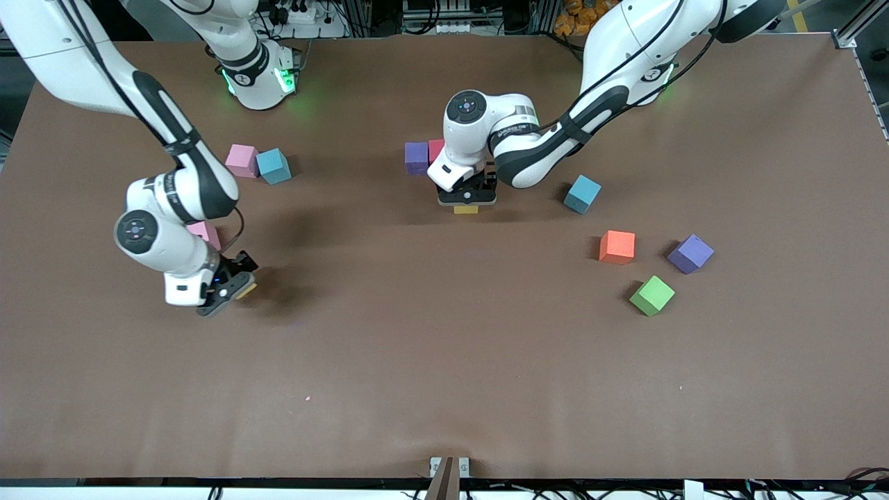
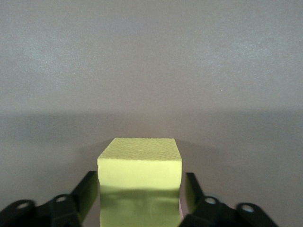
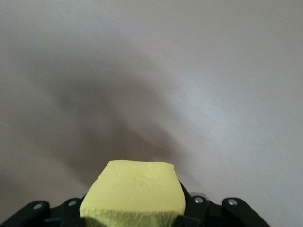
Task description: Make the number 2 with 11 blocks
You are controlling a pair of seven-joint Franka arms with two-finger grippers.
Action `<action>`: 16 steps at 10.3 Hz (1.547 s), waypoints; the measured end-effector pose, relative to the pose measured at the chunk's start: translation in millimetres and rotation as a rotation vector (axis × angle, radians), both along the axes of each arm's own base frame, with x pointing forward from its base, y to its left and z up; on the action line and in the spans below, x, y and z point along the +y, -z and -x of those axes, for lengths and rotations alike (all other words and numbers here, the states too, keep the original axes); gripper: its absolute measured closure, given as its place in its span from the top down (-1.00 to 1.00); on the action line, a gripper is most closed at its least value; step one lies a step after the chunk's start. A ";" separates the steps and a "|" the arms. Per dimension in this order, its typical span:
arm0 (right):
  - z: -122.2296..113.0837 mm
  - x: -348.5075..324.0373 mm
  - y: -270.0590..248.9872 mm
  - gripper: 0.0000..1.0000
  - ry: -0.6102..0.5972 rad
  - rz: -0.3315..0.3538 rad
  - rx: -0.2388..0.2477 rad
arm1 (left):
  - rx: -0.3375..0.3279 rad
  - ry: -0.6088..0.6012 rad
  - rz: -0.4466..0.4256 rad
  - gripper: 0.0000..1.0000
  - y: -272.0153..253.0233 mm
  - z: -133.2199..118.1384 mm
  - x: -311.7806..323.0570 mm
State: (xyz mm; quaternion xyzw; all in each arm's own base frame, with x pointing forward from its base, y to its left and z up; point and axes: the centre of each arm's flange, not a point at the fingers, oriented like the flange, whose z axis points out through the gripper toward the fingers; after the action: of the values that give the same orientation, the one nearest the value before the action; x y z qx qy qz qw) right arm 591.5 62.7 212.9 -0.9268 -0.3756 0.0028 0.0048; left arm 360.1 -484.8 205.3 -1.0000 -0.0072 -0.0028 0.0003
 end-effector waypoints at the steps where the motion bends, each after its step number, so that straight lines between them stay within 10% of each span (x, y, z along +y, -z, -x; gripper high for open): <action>1: 4.1 24.9 -2.0 0.08 -0.039 0.006 0.010 | -0.004 -0.004 0.005 0.98 -2.1 -2.7 -0.7; 7: 33.4 142.8 -15.2 0.08 -0.282 0.015 -0.001 | -0.076 -0.057 0.070 1.00 -53.9 -38.8 0.8; 16: 171.0 354.6 -8.0 0.08 -0.712 -0.041 -0.068 | -0.053 -0.436 0.018 1.00 -95.8 -185.1 195.6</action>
State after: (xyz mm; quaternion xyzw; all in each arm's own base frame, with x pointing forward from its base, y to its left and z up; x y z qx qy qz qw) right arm 420.5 417.4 220.9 -0.7370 -0.6749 -0.0343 0.0097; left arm 545.2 -289.2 301.1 -0.9743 -0.2233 -0.0287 -0.0085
